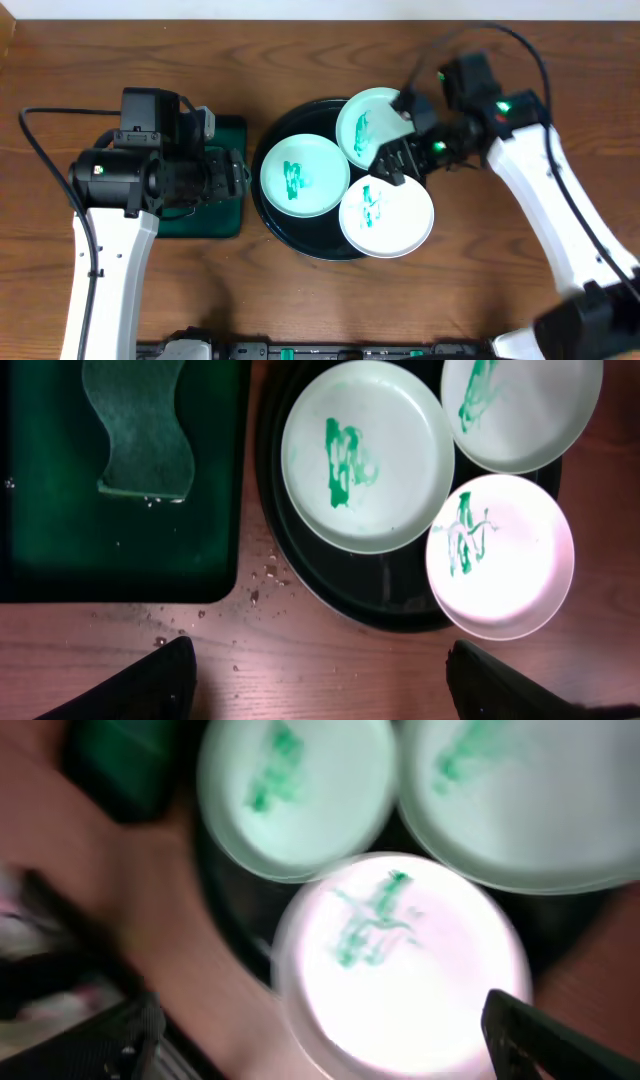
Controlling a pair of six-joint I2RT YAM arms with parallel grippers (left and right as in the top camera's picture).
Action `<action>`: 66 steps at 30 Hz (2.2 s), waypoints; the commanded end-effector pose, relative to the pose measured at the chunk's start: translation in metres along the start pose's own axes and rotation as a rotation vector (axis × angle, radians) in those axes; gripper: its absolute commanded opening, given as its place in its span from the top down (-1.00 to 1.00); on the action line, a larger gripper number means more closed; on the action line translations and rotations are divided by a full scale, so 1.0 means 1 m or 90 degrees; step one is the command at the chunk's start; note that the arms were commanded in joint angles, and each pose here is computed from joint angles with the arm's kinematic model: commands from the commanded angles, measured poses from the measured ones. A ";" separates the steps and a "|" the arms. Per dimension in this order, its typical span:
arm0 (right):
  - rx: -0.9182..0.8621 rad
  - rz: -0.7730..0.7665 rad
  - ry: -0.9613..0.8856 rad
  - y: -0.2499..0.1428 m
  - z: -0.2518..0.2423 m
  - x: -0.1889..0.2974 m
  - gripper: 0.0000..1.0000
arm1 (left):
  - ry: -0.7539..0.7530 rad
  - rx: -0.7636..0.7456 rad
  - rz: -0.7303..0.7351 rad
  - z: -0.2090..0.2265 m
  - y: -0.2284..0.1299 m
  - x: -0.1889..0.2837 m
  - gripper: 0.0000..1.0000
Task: Clean dirty plates on tray and stack at the side
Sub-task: 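Reach the right gripper to the rim of the upper pale green plate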
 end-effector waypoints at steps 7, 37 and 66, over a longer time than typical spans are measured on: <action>0.076 0.033 -0.071 0.030 0.024 -0.029 -0.98 | -0.006 -0.006 -0.002 -0.002 0.001 0.001 -0.61; -0.217 0.121 -0.166 0.033 0.020 -0.159 -0.60 | -0.006 -0.004 0.003 -0.002 0.000 0.001 -0.61; -0.284 0.059 -0.175 0.036 0.018 -0.191 -0.32 | -0.006 -0.001 0.014 -0.001 -0.002 0.001 -0.61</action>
Point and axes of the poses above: each gripper's point midway between its finger pads, its own x axis back along the fingers, its own z axis along the line the jaws close on, y = z × x, the point moved 10 cm from there along x, back along the fingers, and after that the axes turned 11 degrees about -x, right-handed, at the moved point
